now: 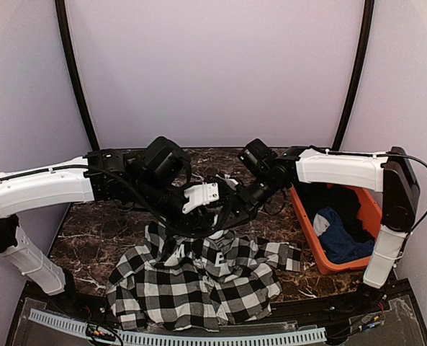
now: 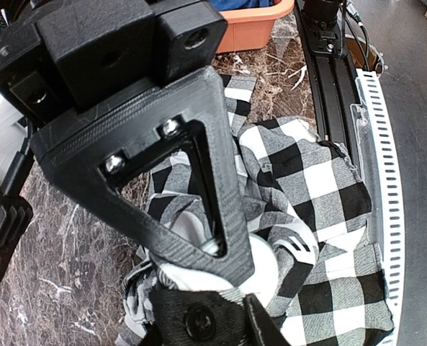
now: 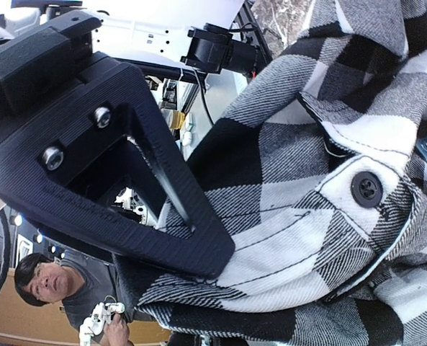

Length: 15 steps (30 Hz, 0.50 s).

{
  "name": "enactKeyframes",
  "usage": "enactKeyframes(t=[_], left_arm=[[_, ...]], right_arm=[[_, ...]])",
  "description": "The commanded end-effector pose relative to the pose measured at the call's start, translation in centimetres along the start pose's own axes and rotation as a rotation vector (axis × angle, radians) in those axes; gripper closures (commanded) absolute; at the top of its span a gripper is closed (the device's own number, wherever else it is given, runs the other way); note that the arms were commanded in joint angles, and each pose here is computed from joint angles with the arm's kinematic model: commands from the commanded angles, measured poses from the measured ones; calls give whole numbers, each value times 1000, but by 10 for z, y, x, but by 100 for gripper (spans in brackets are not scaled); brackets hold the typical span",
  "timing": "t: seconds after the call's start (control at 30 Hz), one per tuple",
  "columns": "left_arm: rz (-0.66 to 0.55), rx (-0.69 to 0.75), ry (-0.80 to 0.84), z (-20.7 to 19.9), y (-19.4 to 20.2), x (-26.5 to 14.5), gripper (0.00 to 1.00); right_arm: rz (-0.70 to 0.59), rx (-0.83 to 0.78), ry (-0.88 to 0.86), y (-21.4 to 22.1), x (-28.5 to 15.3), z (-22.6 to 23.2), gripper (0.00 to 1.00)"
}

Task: Pin the brooch onto the clothing
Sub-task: Pin the brooch to the flattened clothing.

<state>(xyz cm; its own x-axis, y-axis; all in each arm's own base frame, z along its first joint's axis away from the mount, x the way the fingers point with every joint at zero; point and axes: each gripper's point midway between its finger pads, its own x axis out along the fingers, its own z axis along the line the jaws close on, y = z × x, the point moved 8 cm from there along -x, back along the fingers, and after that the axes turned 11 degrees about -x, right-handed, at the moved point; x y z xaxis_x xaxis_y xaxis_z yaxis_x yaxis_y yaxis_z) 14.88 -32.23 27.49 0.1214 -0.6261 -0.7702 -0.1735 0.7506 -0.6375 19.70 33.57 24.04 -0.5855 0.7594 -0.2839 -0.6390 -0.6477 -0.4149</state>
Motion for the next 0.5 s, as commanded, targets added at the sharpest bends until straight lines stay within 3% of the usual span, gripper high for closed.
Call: enactKeyframes(t=[0.0,0.17,0.47], left_arm=[[242,-28,64,-13,52,4,70],[202,-39,32,-8,49,-5,61],[23,-146,-113,22,49,-32,31]], right_arm=[[-84,-242,-125,-21,-29,52,100],[-90,-230,-107,-22,-30,49,100],[-100,-190,-74,-23,-33,37,100]])
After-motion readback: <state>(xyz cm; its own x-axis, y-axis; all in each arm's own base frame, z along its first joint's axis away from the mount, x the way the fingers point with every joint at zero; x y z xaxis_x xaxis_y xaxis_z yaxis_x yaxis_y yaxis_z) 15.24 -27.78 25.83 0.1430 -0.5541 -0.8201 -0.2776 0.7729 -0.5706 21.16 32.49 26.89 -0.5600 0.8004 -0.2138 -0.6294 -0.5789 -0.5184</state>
